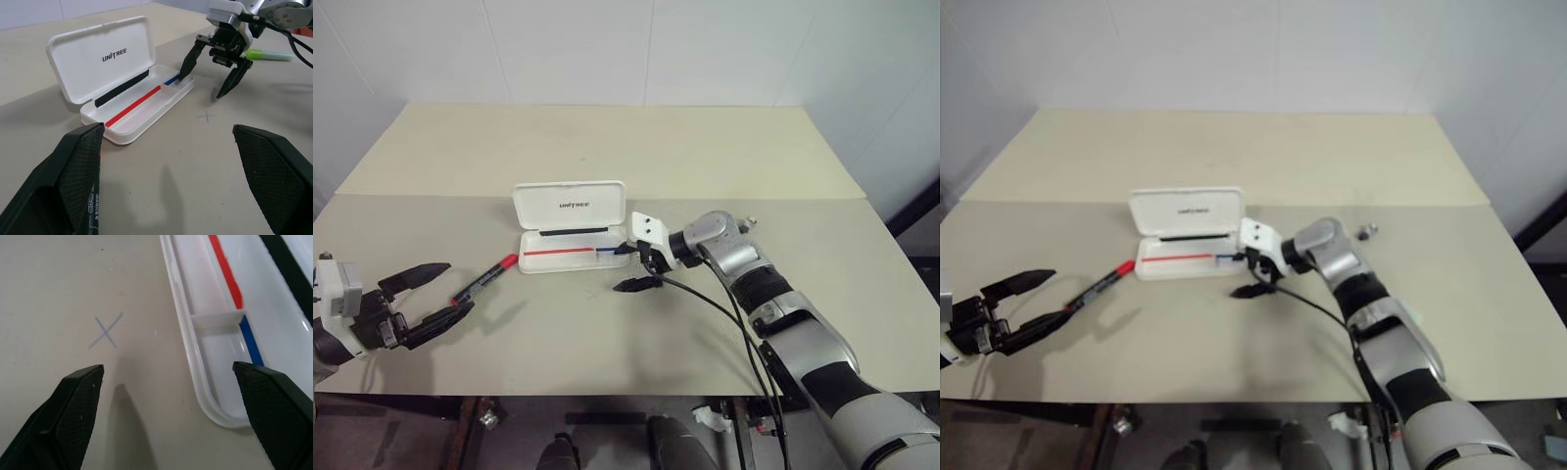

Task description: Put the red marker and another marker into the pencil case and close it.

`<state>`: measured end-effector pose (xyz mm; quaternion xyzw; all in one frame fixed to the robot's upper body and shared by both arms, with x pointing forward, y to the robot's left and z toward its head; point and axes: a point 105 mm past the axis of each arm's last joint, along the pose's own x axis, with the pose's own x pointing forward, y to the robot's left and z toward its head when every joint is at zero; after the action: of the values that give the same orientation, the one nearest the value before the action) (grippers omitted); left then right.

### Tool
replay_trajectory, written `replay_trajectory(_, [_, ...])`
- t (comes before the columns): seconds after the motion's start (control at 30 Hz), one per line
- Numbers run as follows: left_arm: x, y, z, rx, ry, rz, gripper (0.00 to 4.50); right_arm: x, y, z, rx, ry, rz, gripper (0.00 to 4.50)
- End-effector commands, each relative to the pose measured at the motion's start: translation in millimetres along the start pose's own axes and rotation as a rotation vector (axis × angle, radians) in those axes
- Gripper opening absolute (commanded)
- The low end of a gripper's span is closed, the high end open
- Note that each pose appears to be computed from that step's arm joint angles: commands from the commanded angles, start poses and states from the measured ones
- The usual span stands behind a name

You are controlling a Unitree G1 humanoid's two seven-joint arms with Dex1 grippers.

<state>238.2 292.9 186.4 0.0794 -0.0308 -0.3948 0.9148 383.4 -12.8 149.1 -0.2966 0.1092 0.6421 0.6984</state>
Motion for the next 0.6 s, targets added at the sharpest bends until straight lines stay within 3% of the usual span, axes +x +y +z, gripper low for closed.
replay_trajectory(0.03, [-4.9,0.6,13.7,0.053,-0.030,0.017,4.50,1.4,-6.5,5.4,-0.065,0.077,-0.015,4.47])
replay_trajectory(0.47, [-9.9,0.9,17.2,0.073,-0.025,0.052,4.50,3.5,-15.5,5.3,-0.116,0.209,-0.014,4.47])
replay_trajectory(0.6, [-11.9,0.6,18.4,0.077,-0.022,0.064,4.50,3.3,-14.0,6.1,-0.116,0.213,0.006,3.54])
